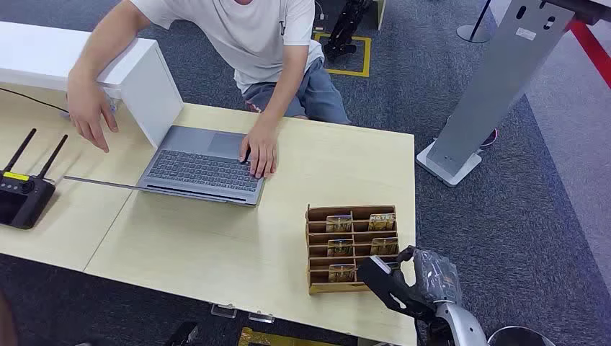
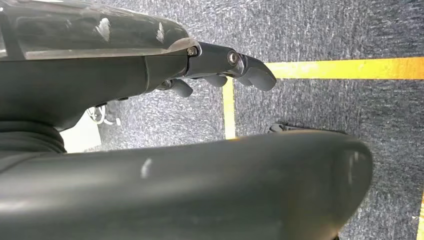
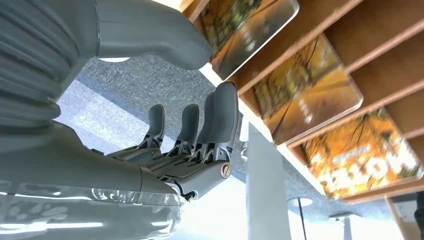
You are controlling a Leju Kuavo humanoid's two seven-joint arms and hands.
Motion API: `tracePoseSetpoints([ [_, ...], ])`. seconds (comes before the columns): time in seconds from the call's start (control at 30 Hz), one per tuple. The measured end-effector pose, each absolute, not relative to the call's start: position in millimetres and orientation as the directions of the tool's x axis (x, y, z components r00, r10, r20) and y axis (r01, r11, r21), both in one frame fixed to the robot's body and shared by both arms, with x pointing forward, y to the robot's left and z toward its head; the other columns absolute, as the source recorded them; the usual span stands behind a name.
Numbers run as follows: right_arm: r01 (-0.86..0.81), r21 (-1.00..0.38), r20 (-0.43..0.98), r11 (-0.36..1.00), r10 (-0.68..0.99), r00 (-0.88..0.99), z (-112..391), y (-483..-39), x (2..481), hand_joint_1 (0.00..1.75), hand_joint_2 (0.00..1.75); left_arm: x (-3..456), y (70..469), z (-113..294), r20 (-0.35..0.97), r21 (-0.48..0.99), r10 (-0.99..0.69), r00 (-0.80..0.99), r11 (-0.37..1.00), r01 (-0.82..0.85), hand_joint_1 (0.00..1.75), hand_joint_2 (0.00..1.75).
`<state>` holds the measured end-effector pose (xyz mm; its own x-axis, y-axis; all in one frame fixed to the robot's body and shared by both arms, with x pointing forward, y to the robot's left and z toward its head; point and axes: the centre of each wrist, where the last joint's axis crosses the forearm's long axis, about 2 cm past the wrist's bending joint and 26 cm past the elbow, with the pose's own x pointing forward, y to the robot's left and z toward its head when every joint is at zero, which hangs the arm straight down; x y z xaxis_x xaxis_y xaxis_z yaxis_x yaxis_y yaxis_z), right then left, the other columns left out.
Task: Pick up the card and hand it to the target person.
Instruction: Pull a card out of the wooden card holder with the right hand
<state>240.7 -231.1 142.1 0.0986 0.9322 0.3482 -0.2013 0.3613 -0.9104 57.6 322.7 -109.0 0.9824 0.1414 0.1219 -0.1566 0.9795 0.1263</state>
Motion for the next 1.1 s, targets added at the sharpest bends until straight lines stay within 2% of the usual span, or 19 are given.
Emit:
tracePoseSetpoints([
  [0.5, -0.172, -0.914, 0.357, 0.368, 0.929, 0.094, 150.4, -238.7, 237.7, 0.93, 1.75, 57.7, 322.7, -109.0, 0.122, 0.126, 0.141, 0.982, 0.980, -0.157, 0.00, 0.00],
  [1.1, -0.214, -0.894, 0.393, 0.393, 0.918, 0.047, 146.7, -230.7, 243.2, 1.01, 1.75, 58.1, 322.6, -108.9, 0.123, 0.125, 0.141, 0.982, 0.980, -0.156, 0.00, 0.00],
])
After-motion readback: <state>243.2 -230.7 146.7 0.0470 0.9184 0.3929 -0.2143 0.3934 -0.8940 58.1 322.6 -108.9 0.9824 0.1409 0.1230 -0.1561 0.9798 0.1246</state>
